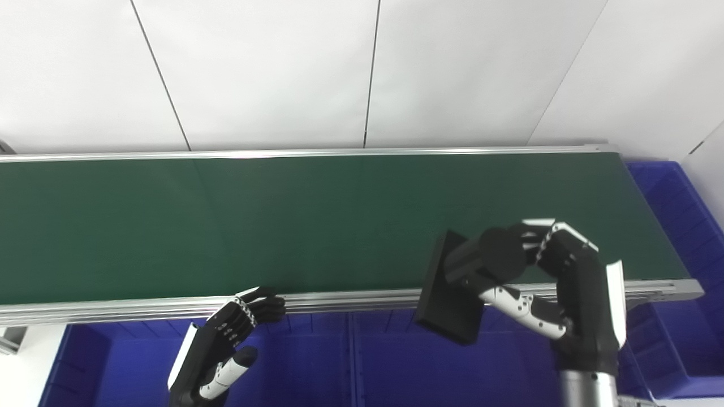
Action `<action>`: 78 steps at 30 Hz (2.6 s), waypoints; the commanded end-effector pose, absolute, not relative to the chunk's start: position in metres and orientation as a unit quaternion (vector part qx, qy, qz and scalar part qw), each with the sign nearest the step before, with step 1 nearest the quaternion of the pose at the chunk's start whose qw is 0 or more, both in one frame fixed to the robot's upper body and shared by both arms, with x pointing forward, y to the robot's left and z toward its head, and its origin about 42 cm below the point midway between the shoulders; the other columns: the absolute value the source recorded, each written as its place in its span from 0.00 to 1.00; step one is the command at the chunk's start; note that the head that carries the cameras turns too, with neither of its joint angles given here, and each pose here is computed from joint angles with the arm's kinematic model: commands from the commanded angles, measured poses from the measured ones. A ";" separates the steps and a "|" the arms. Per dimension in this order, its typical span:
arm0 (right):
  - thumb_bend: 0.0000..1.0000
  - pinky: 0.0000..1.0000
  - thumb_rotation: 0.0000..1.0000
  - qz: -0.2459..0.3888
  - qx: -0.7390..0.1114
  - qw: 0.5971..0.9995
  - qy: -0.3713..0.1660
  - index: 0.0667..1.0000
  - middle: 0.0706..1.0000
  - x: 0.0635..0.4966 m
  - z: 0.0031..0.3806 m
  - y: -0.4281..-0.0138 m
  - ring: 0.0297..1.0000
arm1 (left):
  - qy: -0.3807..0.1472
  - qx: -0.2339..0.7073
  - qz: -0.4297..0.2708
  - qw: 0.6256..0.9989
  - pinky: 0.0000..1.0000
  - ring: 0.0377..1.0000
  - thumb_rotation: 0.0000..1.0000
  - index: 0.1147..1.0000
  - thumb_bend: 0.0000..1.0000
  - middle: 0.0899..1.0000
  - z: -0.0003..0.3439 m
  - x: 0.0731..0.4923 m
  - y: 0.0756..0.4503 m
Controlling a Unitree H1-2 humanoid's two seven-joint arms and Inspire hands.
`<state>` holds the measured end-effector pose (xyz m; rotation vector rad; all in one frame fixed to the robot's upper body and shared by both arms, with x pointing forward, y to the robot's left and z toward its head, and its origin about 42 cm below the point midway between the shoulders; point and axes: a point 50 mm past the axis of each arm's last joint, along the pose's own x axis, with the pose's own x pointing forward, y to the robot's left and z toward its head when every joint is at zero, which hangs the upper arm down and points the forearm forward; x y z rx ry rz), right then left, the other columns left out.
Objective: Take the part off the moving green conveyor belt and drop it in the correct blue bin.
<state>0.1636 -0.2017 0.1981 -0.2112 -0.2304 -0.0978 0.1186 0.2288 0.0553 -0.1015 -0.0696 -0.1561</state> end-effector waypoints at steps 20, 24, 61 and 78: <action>0.53 0.36 0.00 -0.145 -0.125 0.981 0.001 0.47 0.41 0.116 0.118 -0.231 0.41 | -0.066 -0.058 -0.083 0.993 0.67 0.67 0.62 0.69 0.87 0.67 0.077 0.121 0.243; 0.53 0.39 0.00 -0.147 -0.131 0.980 0.014 0.47 0.41 0.124 0.098 -0.236 0.42 | -0.066 -0.053 -0.085 0.993 0.66 0.67 0.63 0.69 0.87 0.67 0.077 0.121 0.243; 0.73 0.63 0.14 -0.141 -0.093 0.982 0.088 0.74 0.69 0.141 0.040 -0.240 0.69 | -0.060 -0.058 -0.082 0.993 0.66 0.67 0.62 0.69 0.88 0.67 0.083 0.116 0.244; 0.92 0.87 0.41 -0.074 -0.103 0.987 0.099 0.98 0.95 0.137 0.059 -0.239 0.93 | -0.062 -0.059 -0.083 0.993 0.66 0.67 0.61 0.69 0.88 0.67 0.084 0.116 0.241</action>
